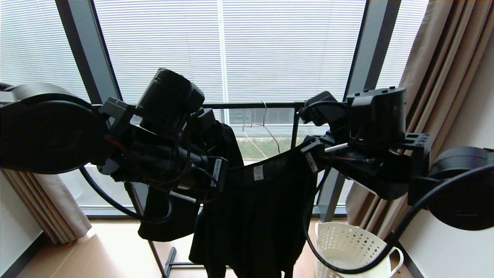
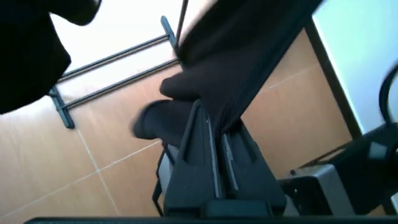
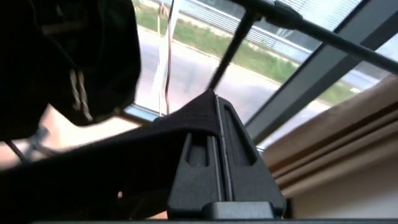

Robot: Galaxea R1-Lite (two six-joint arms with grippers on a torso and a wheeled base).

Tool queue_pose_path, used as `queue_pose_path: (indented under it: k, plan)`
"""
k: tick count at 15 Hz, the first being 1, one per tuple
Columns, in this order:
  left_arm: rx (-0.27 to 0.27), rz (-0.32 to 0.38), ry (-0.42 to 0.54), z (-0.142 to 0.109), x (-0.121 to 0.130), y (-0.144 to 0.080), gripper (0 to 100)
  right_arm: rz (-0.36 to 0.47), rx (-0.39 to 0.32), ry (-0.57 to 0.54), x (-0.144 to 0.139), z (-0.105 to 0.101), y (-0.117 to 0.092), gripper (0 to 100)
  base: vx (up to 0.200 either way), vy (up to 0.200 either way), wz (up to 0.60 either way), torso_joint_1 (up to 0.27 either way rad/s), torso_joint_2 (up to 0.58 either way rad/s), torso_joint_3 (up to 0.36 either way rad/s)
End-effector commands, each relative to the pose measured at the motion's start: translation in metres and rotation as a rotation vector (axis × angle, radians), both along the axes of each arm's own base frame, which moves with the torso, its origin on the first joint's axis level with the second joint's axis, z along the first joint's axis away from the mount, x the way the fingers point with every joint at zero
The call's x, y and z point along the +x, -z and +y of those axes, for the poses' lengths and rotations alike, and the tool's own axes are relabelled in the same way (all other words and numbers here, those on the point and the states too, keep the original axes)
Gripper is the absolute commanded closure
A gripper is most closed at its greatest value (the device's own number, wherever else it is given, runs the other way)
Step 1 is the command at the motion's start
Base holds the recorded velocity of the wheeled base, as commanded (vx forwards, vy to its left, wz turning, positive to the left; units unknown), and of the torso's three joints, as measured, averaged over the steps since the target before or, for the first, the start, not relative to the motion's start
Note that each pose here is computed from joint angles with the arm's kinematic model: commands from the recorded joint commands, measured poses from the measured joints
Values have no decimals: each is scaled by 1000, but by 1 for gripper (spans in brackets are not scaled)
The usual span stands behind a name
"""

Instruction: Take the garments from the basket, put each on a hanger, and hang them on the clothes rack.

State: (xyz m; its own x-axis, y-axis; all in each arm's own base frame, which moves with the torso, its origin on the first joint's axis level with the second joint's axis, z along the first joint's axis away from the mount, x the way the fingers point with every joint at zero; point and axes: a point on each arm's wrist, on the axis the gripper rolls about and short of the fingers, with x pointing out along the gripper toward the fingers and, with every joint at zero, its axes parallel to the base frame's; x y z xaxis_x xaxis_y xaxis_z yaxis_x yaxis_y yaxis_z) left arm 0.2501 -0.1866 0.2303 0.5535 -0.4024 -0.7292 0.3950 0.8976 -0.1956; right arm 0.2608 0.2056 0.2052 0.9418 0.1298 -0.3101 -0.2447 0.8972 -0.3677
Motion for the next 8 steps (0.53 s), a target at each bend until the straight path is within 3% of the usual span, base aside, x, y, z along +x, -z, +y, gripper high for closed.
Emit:
queue_pose_path:
  k: [1,4,8]
  plan:
    - [-9,-12,-37,-2,23,1,100,20,-62,-97,-32,6,7,100,0,0,0,0,0,0]
    - [-30,-40,-43,-10,38,-5,100,42,-91,-197,-54,25,16,100,0,0,0,0,0,0]
    - [-56,-77,-42,-14,41,-17,100,49,-97,-192,-52,24,18,100,0,0,0,0,0,0]
